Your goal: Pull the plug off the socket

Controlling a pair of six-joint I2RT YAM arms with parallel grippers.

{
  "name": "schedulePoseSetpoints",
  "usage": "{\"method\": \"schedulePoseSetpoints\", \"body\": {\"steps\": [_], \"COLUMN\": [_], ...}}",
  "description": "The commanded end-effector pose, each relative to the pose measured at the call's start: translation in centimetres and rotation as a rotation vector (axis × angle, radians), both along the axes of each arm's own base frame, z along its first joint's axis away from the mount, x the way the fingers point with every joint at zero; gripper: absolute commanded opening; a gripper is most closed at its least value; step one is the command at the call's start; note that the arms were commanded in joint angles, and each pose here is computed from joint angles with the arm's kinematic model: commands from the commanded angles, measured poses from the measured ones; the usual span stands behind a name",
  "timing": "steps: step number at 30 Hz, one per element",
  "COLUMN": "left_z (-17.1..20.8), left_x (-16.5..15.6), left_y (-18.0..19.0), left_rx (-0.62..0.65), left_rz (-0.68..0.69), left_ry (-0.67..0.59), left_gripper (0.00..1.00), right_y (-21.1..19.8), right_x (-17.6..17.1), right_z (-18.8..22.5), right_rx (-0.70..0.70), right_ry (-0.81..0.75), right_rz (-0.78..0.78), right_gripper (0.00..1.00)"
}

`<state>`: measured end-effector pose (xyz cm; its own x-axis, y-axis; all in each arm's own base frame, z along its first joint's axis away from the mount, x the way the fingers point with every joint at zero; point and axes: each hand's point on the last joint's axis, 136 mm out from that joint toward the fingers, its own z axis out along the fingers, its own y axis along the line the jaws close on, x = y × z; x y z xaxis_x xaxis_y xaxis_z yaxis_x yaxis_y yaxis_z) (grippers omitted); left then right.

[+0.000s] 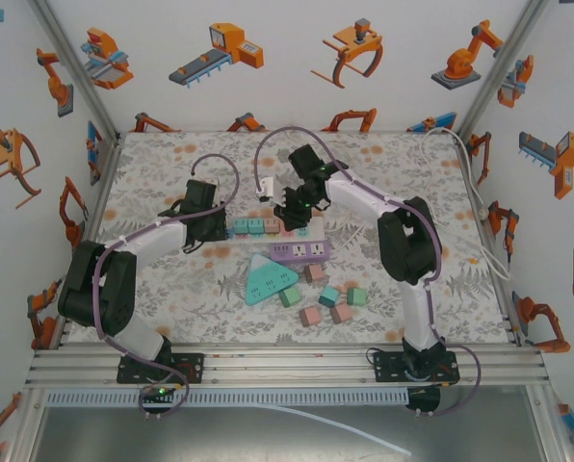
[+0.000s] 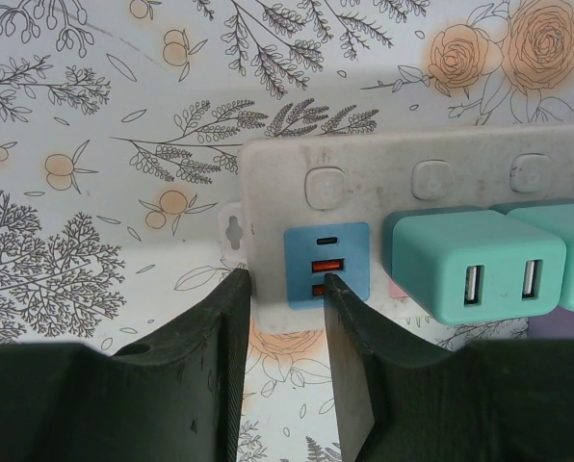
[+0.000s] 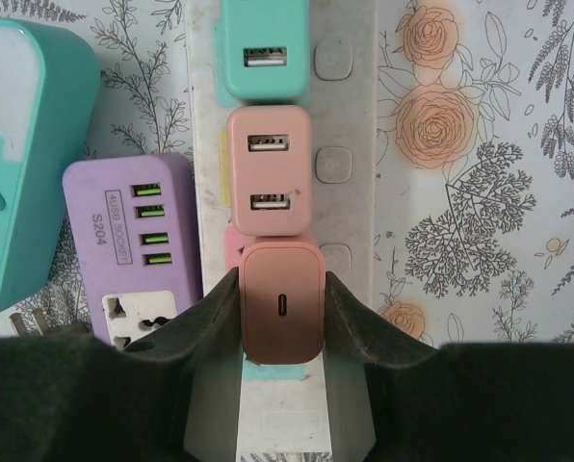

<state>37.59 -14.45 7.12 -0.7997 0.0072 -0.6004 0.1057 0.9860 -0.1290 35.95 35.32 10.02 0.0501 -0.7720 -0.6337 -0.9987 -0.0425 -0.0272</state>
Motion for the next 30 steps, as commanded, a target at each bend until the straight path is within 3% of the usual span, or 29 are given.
{"method": "schedulePoseSetpoints", "body": {"steps": [1,22,30], "left_z": [-5.7,-3.4,-0.2], "left_x": [-4.6,-4.7,-4.4], "left_y": [1.0,0.6,0.5], "left_rx": [0.099,0.057,0.023], "left_rz": [-0.045,-0.044,-0.041], "left_ry": [0.218,0.176,0.104], "left_gripper": [0.37,0.38,0.50], "right_y": [2.1,0.4,-3.0], "right_x": [-0.8,0.4,1.8], "right_z": [4.5,8.0,12.5], "right_rx": [0.133,0.223,0.340], "right_ry": [-0.038,-0.051,0.014], "right_rz": [0.030,-0.101,-0.559], "right_gripper": [0.19,0.20,0.21]}}
